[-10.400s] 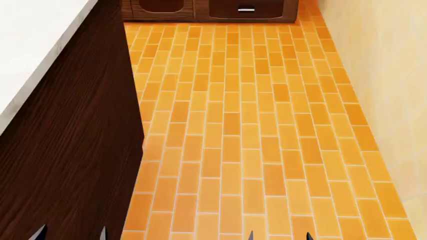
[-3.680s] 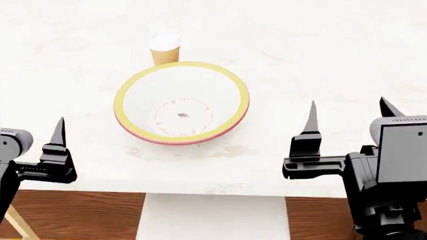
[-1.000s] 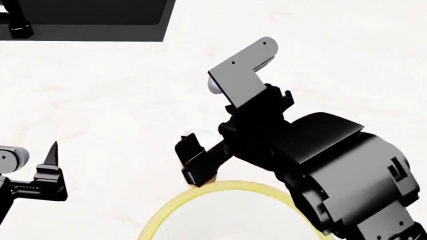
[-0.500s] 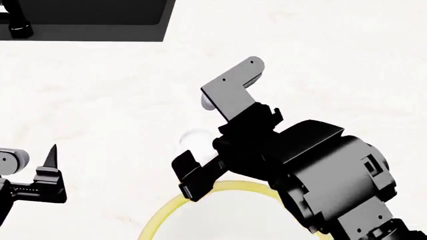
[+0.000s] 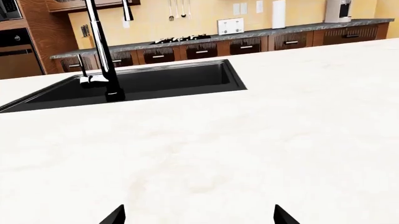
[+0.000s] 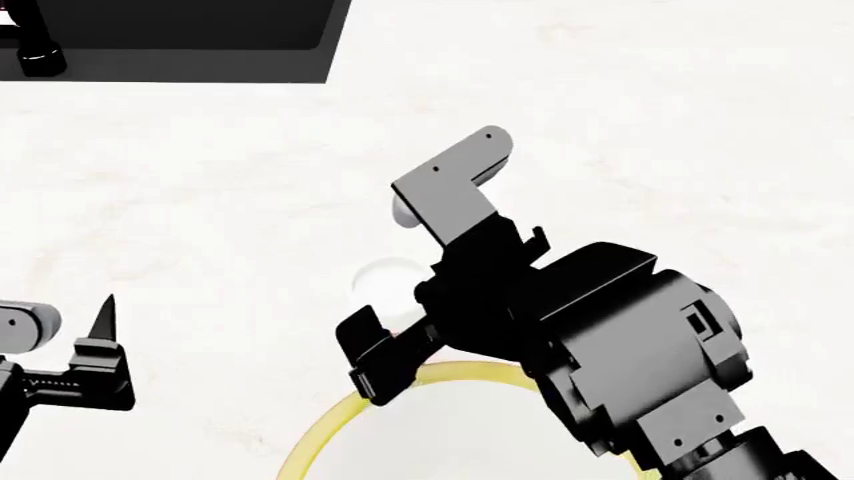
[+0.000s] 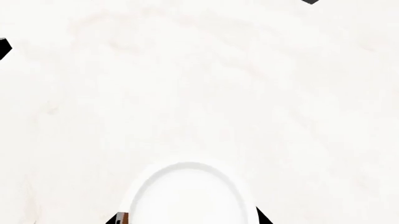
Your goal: Place the cup inside the bowl on the dining table and move the bowl to any counter.
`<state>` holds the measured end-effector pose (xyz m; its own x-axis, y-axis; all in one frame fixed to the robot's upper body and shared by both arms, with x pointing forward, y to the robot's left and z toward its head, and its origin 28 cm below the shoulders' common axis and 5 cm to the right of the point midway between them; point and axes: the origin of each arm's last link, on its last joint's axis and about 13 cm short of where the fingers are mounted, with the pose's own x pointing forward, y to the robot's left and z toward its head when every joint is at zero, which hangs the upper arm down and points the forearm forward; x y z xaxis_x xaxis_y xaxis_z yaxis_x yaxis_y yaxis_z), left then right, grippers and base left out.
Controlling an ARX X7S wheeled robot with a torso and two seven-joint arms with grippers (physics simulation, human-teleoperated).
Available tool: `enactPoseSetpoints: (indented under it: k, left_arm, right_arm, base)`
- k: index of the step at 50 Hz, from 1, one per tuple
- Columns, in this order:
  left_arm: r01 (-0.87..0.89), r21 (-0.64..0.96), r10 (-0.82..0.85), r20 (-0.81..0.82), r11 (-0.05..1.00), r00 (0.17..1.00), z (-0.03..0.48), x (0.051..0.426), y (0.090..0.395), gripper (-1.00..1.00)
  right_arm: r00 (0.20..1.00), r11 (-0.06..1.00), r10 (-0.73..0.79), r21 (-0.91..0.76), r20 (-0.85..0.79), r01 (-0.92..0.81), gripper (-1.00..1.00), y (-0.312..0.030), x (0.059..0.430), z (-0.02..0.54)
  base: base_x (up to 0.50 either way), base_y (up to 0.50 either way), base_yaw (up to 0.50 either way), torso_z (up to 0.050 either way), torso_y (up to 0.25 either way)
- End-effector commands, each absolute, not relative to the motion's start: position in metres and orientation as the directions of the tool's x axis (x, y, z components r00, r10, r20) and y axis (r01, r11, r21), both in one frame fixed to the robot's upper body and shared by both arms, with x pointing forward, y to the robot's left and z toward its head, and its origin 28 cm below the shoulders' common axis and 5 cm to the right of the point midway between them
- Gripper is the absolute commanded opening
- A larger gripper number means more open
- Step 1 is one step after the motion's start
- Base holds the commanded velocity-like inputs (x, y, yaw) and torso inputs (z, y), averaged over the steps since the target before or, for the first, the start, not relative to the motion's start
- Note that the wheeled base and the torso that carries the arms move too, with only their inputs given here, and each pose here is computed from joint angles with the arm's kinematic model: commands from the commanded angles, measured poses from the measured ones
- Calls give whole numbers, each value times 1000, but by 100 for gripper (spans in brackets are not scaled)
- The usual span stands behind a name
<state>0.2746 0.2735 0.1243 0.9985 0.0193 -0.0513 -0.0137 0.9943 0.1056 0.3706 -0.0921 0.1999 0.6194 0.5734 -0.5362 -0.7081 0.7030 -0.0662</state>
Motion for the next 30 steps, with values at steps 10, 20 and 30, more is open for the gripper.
enactPoseSetpoints:
  k: [10, 20, 30]
  left_arm:
    - [-11, 102, 16, -52, 995, 999, 125, 276, 273, 100]
    - [-14, 106, 19, -48, 994, 999, 126, 274, 274, 100]
    - [-12, 108, 18, -49, 994, 999, 125, 274, 275, 100]
  right_arm:
    - [659, 708, 588, -97, -468, -700, -100, -91, 370, 217]
    - [695, 701, 607, -151, -386, -697, -100, -102, 338, 251]
    - [678, 673, 632, -167, -375, -720, -100, -112, 288, 260]
  base:
    - [0, 0, 0, 0, 0]
    - [0, 0, 0, 0, 0]
    - [0, 0, 0, 0, 0]
